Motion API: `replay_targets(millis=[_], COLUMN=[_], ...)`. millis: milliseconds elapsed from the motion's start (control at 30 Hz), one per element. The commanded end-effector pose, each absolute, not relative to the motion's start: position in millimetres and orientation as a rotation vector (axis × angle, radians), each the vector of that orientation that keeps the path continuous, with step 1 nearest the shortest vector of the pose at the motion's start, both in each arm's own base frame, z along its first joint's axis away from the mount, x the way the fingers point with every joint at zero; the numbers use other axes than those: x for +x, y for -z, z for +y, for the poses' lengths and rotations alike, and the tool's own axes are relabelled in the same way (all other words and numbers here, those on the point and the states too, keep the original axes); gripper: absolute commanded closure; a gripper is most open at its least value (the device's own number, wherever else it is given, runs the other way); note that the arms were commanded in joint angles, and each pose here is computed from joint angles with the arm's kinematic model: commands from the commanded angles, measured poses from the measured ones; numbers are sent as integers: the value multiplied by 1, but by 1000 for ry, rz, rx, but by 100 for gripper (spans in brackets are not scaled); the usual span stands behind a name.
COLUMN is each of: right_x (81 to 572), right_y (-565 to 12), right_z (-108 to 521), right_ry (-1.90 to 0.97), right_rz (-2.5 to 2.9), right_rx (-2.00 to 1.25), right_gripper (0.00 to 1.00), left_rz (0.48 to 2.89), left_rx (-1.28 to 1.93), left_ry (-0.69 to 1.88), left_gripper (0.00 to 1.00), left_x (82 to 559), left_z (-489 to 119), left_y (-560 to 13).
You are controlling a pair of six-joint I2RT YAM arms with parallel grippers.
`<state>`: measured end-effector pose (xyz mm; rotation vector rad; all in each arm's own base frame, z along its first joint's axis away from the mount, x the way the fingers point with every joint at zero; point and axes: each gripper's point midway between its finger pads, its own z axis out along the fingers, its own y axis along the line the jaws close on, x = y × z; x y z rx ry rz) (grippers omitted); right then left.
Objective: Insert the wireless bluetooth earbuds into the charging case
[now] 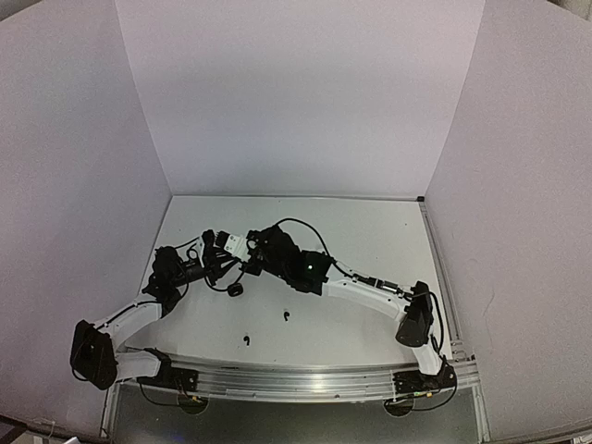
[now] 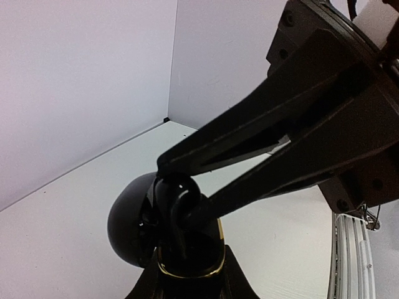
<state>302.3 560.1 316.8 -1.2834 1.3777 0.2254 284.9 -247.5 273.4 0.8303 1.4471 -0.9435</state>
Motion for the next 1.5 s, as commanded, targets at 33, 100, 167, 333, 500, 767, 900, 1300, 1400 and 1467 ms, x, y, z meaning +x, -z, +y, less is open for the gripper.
replay_targets(millis=[33,100,167,333,500,767,900,1300,1400,1467], right_x=[281,279,275,267,266,264,262,250,254,267], right_y=[-286,-286,-287,-288,-288,-296,-304,-383,-406,-417], right_z=[560,559,558,560,562,562,561,555,548,540], right_ry=[-265,-269,-286,-328,-345,-374,-390,-573,-645,-710], right_rz=[1386,1377,1367,1346,1348,1359,1355,1324,1344,1405], right_rx=[-1416,-1428,-1438,-1463,-1463,-1439,-1430,-1280,-1203,-1106], right_gripper=[100,100,100,100,93,75,70,44,41,40], left_rz=[1290,1288,1289,1289,1286,1291,1300,1315,1316,1304], left_rx=[798,796,798,830,865,878,876,899,923,957], left_ry=[927,927,927,916,896,899,898,878,876,863], left_gripper=[100,100,100,100,100,100,100,100,100,100], left_x=[285,285,285,284,282,281,281,281,279,277], left_z=[-246,-246,-245,-247,-248,-248,-248,-248,-249,-250], left_y=[-317,-318,-317,-314,-311,-308,-306,-299,-295,-291])
